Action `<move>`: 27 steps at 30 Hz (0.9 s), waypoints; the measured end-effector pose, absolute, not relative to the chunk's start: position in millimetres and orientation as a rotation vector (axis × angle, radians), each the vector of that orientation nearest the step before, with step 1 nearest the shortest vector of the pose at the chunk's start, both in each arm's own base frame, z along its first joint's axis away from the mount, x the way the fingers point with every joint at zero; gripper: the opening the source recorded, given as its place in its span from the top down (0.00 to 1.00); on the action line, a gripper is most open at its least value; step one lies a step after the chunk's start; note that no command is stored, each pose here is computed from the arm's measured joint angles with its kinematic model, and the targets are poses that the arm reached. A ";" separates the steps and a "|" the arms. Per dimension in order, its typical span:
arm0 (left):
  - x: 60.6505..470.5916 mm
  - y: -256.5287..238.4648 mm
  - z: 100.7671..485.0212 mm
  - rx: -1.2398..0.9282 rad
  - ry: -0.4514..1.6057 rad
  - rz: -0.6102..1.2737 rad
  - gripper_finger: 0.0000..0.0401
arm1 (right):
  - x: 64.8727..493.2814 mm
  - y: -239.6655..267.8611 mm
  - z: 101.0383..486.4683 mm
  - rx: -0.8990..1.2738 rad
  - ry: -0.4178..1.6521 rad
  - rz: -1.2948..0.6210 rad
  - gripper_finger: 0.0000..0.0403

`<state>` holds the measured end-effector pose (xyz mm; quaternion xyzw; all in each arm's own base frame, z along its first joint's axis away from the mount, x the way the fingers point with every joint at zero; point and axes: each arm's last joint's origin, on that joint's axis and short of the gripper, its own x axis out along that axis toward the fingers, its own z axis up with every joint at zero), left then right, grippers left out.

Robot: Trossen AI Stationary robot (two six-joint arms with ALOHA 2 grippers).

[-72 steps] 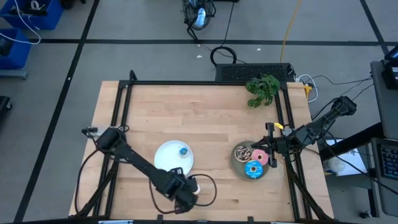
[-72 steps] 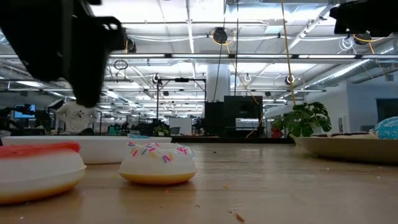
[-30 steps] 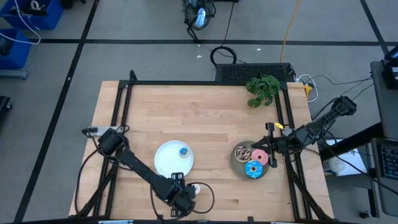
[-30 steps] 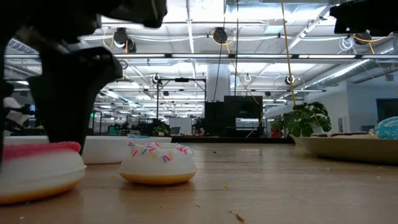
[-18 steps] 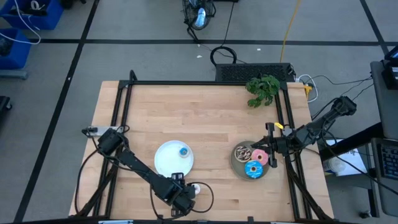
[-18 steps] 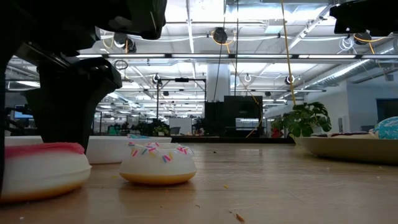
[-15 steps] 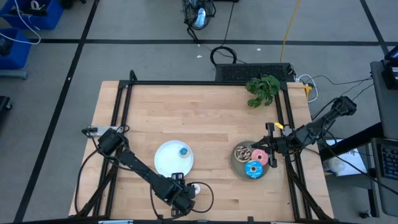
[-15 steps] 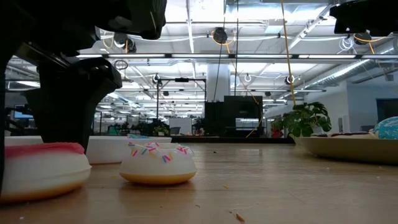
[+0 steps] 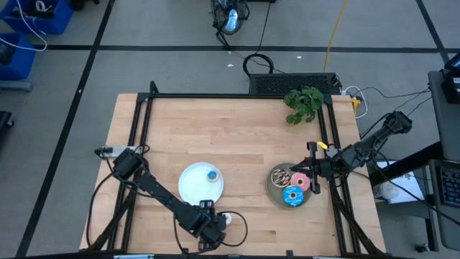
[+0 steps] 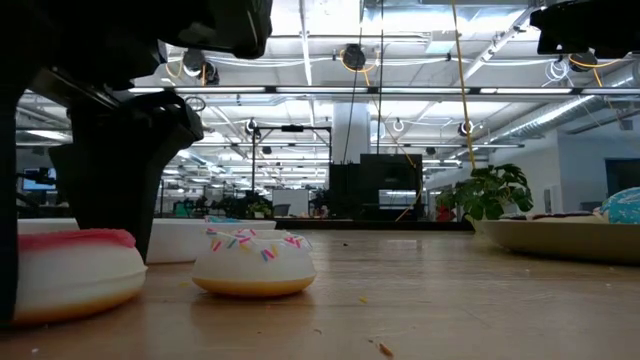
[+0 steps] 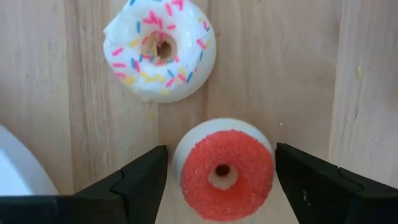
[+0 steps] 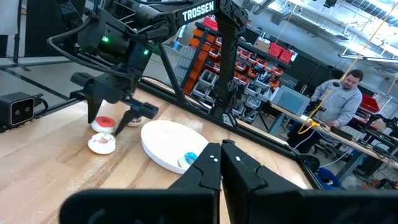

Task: Pick & Place donuts
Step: Put the small orange donut on the white plate

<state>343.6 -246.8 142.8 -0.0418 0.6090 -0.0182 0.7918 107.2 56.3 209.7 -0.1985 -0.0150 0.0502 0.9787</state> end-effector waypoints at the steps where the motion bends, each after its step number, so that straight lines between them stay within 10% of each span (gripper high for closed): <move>1: 344.0 -247.1 142.8 -0.090 1.306 -0.043 0.28 | 107.2 56.3 209.7 -0.400 -0.030 0.101 1.00; 27: 344.0 -245.3 166.2 -0.145 1.279 -0.081 0.68 | 107.2 56.3 209.7 -0.400 -0.030 0.101 1.00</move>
